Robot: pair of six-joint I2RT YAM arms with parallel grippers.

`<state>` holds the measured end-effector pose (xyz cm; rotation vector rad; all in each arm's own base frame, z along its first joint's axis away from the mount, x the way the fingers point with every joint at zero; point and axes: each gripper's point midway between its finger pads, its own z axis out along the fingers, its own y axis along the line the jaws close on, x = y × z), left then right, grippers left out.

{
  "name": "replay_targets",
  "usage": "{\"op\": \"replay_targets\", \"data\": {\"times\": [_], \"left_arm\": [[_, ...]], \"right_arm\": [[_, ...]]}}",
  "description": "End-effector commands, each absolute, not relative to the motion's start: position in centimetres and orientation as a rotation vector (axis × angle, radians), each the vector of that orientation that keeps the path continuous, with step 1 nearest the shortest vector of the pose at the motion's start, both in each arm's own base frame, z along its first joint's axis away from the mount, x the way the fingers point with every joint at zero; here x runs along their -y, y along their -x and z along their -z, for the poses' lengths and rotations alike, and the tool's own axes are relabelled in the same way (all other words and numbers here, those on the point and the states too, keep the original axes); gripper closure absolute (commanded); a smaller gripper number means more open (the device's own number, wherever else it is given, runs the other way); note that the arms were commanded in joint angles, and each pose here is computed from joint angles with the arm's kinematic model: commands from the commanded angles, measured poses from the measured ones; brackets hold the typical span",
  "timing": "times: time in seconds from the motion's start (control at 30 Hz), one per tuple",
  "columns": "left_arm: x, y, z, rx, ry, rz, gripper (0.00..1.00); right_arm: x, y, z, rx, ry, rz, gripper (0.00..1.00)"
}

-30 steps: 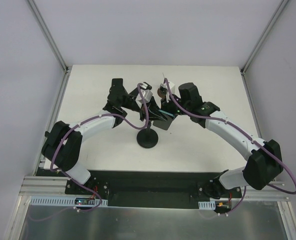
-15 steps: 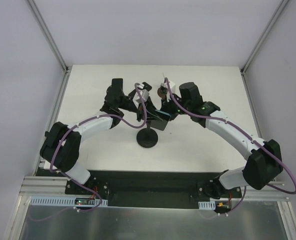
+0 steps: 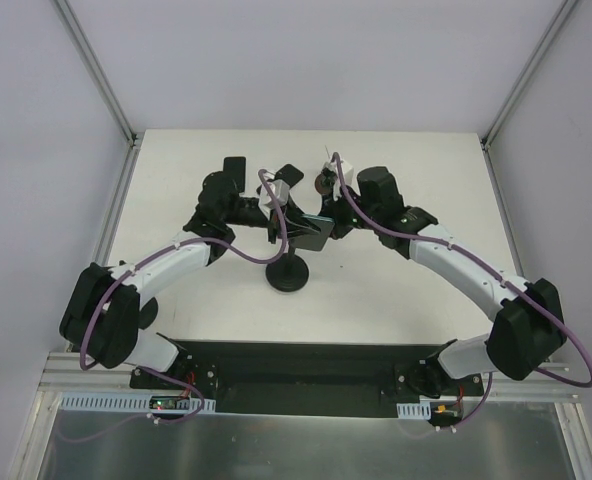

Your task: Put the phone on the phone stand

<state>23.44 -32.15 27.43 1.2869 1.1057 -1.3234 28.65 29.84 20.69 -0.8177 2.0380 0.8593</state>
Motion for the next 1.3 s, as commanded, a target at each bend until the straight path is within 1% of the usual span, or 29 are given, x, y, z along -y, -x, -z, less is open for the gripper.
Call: {"op": "replay_targets", "data": {"times": [0.0,0.03,0.07,0.13,0.17,0.23,0.27,0.3,0.37,0.4,0.57,0.63,0.67,0.7,0.73,0.77,0.8,0.83,0.87,0.9,0.93,0.97,1.0,1.07,1.1,1.17,1.2,1.23,1.27], "left_arm": [[30.6,-27.7,-28.4,-1.167,-1.158,1.05,1.0],[30.4,-28.4,-28.2,-1.197,-1.126,1.015,1.0],[29.9,-29.9,-27.7,-1.243,-1.069,0.949,1.0],[29.3,-31.5,-27.5,-1.277,-0.996,0.864,1.0],[28.6,-32.9,-26.5,-1.33,-0.925,0.797,1.0],[27.5,-35.1,-26.8,-1.326,-0.792,0.695,1.0],[26.8,-35.8,-25.8,-1.354,-0.716,0.658,1.0],[26.7,-36.3,-26.0,-1.326,-0.685,0.646,1.0],[27.3,-36.5,-25.6,-1.327,-0.663,0.626,1.0],[27.8,-36.7,-24.9,-1.344,-0.66,0.613,1.0],[28.9,-36.7,-24.0,-1.362,-0.635,0.665,1.0],[28.9,-36.6,-24.0,-1.356,-0.641,0.67,1.0],[29.1,-36.3,-24.1,-1.345,-0.66,0.677,1.0],[29.2,-36.2,-24.0,-1.346,-0.672,0.684,1.0],[29.4,-36.0,-24.1,-1.346,-0.681,0.694,1.0],[29.6,-35.9,-23.9,-1.353,-0.691,0.713,1.0],[29.5,-35.9,-23.9,-1.353,-0.705,0.729,1.0],[29.5,-35.8,-23.7,-1.356,-0.716,0.75,1.0],[29.8,-35.4,-24.0,-1.348,-0.738,0.793,1.0],[29.6,-35.5,-23.9,-1.357,-0.739,0.799,1.0],[29.6,-35.4,-24.0,-1.354,-0.744,0.801,1.0],[29.7,-35.2,-24.1,-1.347,-0.754,0.808,1.0],[29.8,-34.7,-24.2,-1.332,-0.788,0.841,1.0],[30.3,-33.9,-24.4,-1.309,-0.836,0.88,1.0],[30.6,-33.3,-24.5,-1.291,-0.871,0.913,1.0],[31.0,-32.6,-24.7,-1.261,-0.917,0.95,1.0],[31.4,-31.5,-24.7,-1.245,-0.959,1.017,1.0],[31.5,-31.2,-25.0,-1.216,-0.975,1.033,1.0],[31.7,-30.9,-24.8,-1.213,-0.993,1.065,1.0]], "right_arm": [[-29.1,-30.8,-23.4,-1.93,0.532,-0.715,1.0],[-29.0,-31.1,-23.9,-1.912,0.448,-0.69,1.0],[-27.5,-32.3,-24.2,-1.895,0.341,-0.552,1.0],[-27.6,-31.2,-25.0,-1.873,0.233,-0.507,1.0],[-26.0,-31.8,-25.5,-1.854,0.114,-0.403,1.0],[-26.1,-30.2,-25.7,-1.85,0.008,-0.374,1.0],[-25.9,-30.1,-26.2,-1.815,-0.086,-0.364,1.0],[-27.8,-28.6,-25.8,-1.816,-0.062,-0.38,1.0],[-28.7,-27.8,-26.4,-1.777,-0.133,-0.351,1.0],[-30.1,-26.7,-26.2,-1.776,-0.112,-0.369,1.0],[-30.8,-24.7,-27.8,-1.725,-0.116,-0.381,1.0],[-30.9,-23.4,-27.9,-1.736,-0.068,-0.403,0.99],[-31.6,-22.6,-27.7,-1.757,-0.015,-0.468,0.99],[-31.3,-21.4,-27.6,-1.765,0.038,-0.515,0.89],[-31.3,-20.6,-27.6,-1.77,0.092,-0.542,0.64],[-31.6,-19.4,-27.4,-1.781,0.176,-0.582,0.55],[-30.3,-18.6,-28.1,-1.77,0.201,-0.591,0.49],[-28.7,-18.2,-26.2,-1.806,0.282,-0.513,0.4],[-27.8,-18.0,-25.8,-1.805,0.334,-0.497,0.38],[-25.9,-18.0,-26.8,-1.782,0.333,-0.508,0.35],[-24.5,-18.0,-25.5,-1.785,0.412,-0.45,0.33],[-24.5,-17.4,-25.4,-1.789,0.474,-0.513,0.32],[-22.5,-18.2,-26.4,-1.766,0.437,-0.526,0.31],[-21.7,-17.9,-25.7,-1.777,0.499,-0.573,0.31],[-20.2,-19.0,-25.9,-1.777,0.448,-0.563,0.31],[-20.4,-19.7,-25.1,-1.814,0.487,-0.628,0.31],[-20.8,-20.0,-25.0,-1.82,0.504,-0.666,0.31],[-22.3,-19.0,-24.8,-1.833,0.595,-0.79,0.31],[-22.4,-20.3,-24.4,-1.877,0.583,-0.799,0.31]]}}
